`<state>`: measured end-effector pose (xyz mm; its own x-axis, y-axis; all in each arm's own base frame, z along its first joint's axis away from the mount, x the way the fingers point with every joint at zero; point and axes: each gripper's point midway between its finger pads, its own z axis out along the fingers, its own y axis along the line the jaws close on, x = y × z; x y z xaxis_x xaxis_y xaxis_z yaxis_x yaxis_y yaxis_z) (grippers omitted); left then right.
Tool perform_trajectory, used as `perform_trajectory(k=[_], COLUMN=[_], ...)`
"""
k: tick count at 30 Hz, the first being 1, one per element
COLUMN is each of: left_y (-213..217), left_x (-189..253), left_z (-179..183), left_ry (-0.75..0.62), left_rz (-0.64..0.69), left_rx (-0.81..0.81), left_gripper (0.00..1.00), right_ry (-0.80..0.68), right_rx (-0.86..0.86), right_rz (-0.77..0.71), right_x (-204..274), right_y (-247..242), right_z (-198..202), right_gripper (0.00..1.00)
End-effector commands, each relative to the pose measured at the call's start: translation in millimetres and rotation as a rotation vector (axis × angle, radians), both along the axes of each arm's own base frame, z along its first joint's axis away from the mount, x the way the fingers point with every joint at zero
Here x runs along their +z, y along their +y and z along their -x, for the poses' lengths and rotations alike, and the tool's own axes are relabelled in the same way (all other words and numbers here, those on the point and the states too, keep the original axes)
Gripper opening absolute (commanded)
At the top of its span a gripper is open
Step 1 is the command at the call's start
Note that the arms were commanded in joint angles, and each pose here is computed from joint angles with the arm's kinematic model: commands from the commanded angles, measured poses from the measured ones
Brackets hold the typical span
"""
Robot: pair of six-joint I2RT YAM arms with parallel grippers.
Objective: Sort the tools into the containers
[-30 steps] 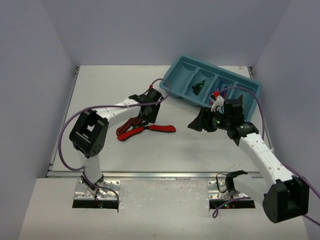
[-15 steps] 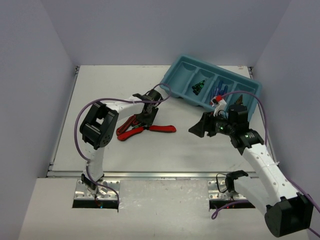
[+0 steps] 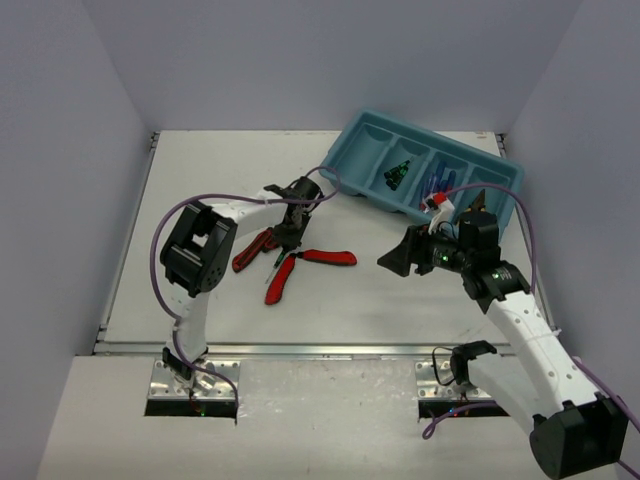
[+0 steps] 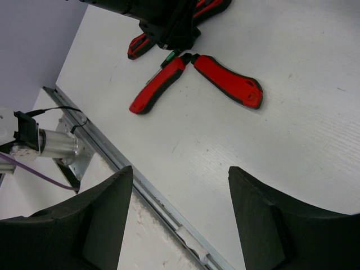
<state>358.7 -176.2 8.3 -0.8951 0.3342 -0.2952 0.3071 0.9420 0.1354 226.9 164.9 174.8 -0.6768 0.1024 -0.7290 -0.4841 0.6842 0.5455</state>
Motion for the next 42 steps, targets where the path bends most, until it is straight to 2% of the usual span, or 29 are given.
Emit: perform_trajectory(k=[1,2,14,17,18,19,21,24,27,33,39,42], left_y=[-8.5,-9.0,-25.0,-41.7,-45.7,-57.3,-73.7,-93.0,-104.8,-124.5,-131.5,-130.9], left_x=[30.1,34.6,112.0,152.9,153.9,173.6,180.6,216.9,228.6,226.3,231.2,234.3], left_z=[-18.0,-18.9,-20.7,-13.6,-11.2,-3.7,11.5,29.3,44.8,63.5,73.4,73.9], left_ry=[-0.078,-0.087,-0.259,-0.325,-0.314,-0.345,-0.311,-0.341,-0.325,-0.269,-0.248,-0.262], left_rz=[0.055,0.058,0.227,0.407,0.429,0.549,0.690,0.914,1.042,1.132,1.172,1.174], left_rx=[0.031,0.036,0.123,0.192,0.182,0.191,0.215,0.232,0.231,0.207,0.186,0.176], left_gripper=[0.03,0.00,0.00,0.00,0.00,0.00,0.00,0.00,0.00,0.00,0.00,0.00], right_ry=[-0.029,-0.026,0.035,-0.016,0.003,-0.034,-0.031,-0.077,-0.101,-0.090,-0.047,-0.033], right_rx=[0.003,0.003,0.060,0.177,0.186,0.204,0.239,0.247,0.224,0.283,0.210,0.205], right_rz=[-0.015,-0.019,-0.132,-0.239,-0.245,-0.250,-0.252,-0.283,-0.294,-0.289,-0.224,-0.219], right_x=[4.9,3.7,-7.8,4.1,2.6,7.6,7.3,20.8,27.0,33.5,16.5,12.6], right_y=[1.1,1.7,19.2,37.3,40.9,49.4,64.8,84.3,98.0,136.2,144.4,146.0], right_z=[-2.2,-2.6,-3.9,3.4,5.8,3.0,6.1,-0.8,-13.2,-21.6,-39.5,-41.5], right_gripper=[0.69,0.68,0.68,0.68,0.68,0.67,0.67,0.65,0.60,0.52,0.28,0.04])
